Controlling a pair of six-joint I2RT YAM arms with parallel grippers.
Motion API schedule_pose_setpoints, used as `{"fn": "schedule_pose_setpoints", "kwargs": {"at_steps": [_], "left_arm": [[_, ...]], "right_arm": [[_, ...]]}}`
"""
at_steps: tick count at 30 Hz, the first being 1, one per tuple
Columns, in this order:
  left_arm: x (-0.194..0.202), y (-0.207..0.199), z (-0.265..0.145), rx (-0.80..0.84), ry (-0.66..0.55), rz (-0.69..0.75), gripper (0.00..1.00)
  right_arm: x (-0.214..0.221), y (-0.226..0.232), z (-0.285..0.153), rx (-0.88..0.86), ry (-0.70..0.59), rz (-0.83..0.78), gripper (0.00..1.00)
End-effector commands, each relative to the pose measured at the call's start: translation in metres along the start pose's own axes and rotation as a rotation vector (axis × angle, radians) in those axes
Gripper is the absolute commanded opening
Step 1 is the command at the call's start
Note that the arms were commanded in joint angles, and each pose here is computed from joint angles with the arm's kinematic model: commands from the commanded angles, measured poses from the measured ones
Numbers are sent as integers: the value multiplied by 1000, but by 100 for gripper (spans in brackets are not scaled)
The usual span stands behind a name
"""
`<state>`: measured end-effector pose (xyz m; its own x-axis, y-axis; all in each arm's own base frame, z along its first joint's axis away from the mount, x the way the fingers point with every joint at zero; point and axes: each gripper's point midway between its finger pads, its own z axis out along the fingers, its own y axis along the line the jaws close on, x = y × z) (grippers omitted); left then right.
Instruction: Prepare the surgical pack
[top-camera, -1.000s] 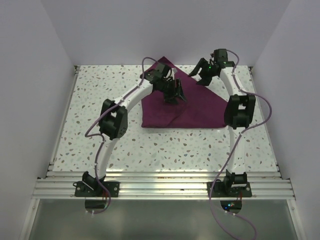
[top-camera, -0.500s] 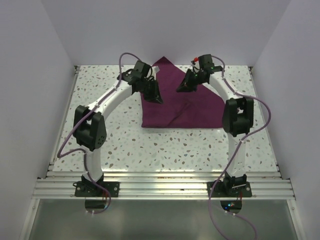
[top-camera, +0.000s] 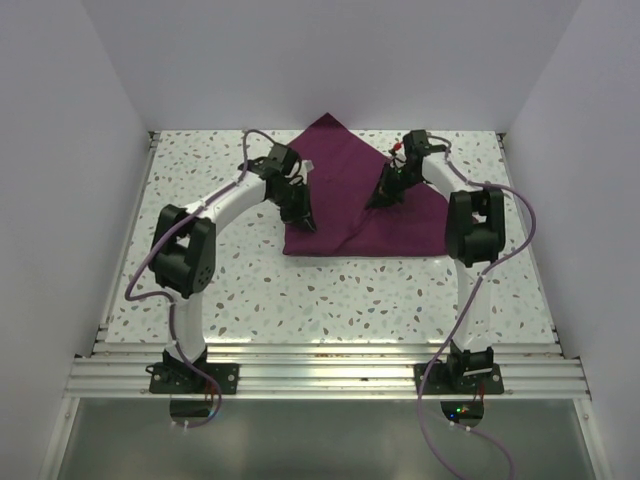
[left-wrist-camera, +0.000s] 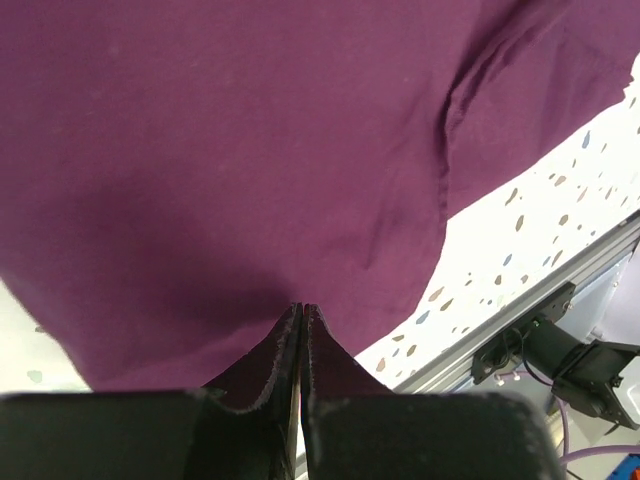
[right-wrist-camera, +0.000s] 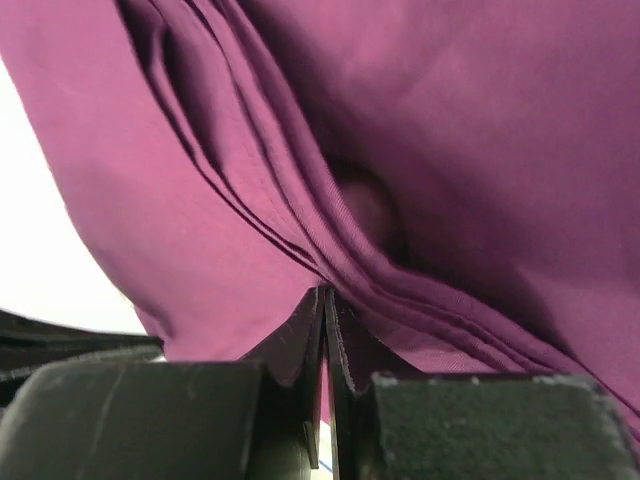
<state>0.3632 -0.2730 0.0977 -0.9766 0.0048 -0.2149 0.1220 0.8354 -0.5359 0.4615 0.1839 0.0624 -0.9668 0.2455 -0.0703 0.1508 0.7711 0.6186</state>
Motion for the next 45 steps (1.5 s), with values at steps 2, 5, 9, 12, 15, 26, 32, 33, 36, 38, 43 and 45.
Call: {"fn": "schedule_pose_setpoints", "kwargs": {"at_steps": [2, 5, 9, 12, 15, 26, 32, 33, 36, 38, 43, 45], "left_arm": [[-5, 4, -5, 35, -15, 11, 4], [-13, 8, -15, 27, -47, -1, 3], [-42, 13, -48, 13, -168, -10, 4], [-60, 21, -74, -11, -242, -8, 7], [-68, 28, -87, -35, -273, 3, 11], [-55, 46, -85, -68, -264, 27, 15], [-48, 44, -82, -35, -265, 46, 17], [-45, 46, -78, -34, -254, 39, 17], [-43, 44, -79, -20, -265, 38, 17], [-42, 47, -78, -33, -266, 33, 17], [-38, 56, -74, -78, -232, -4, 16], [-39, 55, -78, -82, -246, -8, 16]], "right_arm": [[17, -7, -8, 42, 32, -33, 5], [24, -11, -18, 81, 42, -52, 4], [29, -35, -44, 222, 15, -92, 5], [21, -46, -74, 289, -50, -97, 12], [8, -59, -99, 342, -124, -77, 31], [-23, -138, -176, 590, -304, 82, 89], [-26, -182, -186, 595, -376, 211, 99], [-25, -189, -183, 598, -367, 232, 99], [-28, -210, -169, 604, -344, 282, 99], [-32, -221, -163, 609, -348, 294, 97], [-48, -239, -160, 636, -372, 284, 87], [-52, -244, -154, 635, -362, 277, 85]]}}
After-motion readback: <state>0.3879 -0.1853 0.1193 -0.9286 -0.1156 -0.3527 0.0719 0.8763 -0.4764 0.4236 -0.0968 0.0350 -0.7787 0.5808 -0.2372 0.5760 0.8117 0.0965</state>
